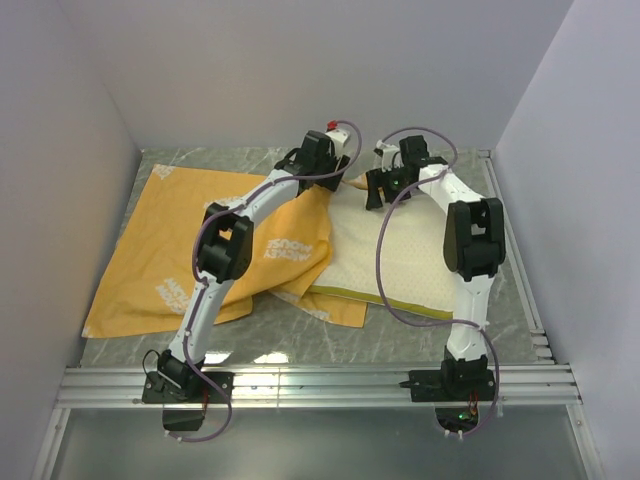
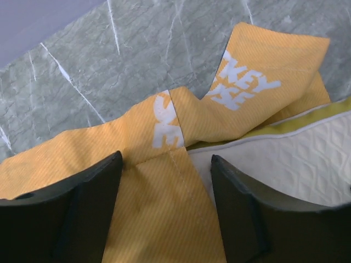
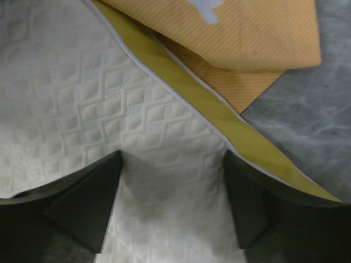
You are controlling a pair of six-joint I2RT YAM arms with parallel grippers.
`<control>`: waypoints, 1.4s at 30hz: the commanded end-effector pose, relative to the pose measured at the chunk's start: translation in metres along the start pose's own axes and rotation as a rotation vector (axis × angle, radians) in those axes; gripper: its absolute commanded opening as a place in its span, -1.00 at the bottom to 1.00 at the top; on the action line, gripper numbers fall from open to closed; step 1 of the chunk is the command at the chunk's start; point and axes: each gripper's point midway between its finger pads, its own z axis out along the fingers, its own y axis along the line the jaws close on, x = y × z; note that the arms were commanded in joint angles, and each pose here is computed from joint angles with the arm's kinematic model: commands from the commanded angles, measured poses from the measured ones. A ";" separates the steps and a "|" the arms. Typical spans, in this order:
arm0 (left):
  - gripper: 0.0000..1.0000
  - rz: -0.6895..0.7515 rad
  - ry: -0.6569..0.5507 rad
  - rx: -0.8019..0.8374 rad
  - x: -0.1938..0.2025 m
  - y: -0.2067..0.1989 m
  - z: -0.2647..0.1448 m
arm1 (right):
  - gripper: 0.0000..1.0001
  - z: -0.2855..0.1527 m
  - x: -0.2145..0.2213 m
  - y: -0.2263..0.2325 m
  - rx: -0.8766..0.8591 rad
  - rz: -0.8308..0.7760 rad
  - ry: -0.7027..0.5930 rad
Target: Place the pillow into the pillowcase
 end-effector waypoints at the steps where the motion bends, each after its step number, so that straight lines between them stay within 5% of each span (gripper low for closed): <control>1: 0.26 -0.024 -0.050 -0.025 -0.014 0.005 0.001 | 0.37 0.001 -0.005 0.025 -0.104 -0.009 -0.019; 5: -0.30 -0.083 -0.073 0.045 -0.018 -0.010 0.008 | -0.54 -0.002 -0.004 0.053 -0.223 0.022 -0.045; 8: -0.72 -0.080 -0.107 0.129 -0.032 -0.032 0.002 | -1.00 -0.008 -0.012 0.076 -0.280 0.013 -0.075; 10: -0.99 -0.076 -0.123 0.172 -0.039 -0.044 -0.002 | -1.00 -0.010 -0.016 0.095 -0.328 0.008 -0.088; 20: -0.99 -0.236 -0.218 0.464 -0.081 -0.107 -0.060 | -1.00 -0.056 -0.029 0.175 -0.496 0.024 -0.218; 30: -0.99 -0.344 -0.237 0.681 -0.090 -0.131 -0.086 | -1.00 -0.068 -0.033 0.118 -0.294 0.116 -0.357; 31: -0.94 -0.337 -0.224 0.694 -0.090 -0.130 -0.086 | -1.00 -0.068 -0.033 0.101 -0.251 0.137 -0.365; 32: -0.43 -0.328 -0.214 0.696 -0.088 -0.127 -0.084 | -1.00 -0.063 -0.030 0.090 -0.222 0.151 -0.364; 34: 0.16 -0.332 -0.185 0.680 -0.093 -0.107 -0.092 | -1.00 -0.057 -0.022 0.073 -0.194 0.196 -0.336; 37: 0.96 -0.279 -0.220 0.631 -0.112 -0.063 -0.147 | -0.25 -0.065 -0.020 0.073 -0.187 0.168 -0.286; 38: 0.96 -0.247 -0.232 0.623 -0.111 -0.050 -0.162 | 0.11 -0.072 -0.023 0.074 -0.179 0.129 -0.293; 39: 0.96 -0.279 -0.199 0.571 -0.092 -0.020 -0.168 | 0.25 -0.081 -0.024 0.079 -0.178 0.100 -0.295; 42: 0.93 -0.267 -0.154 0.416 -0.067 0.046 -0.223 | 0.32 -0.112 -0.024 0.108 -0.153 -0.076 -0.270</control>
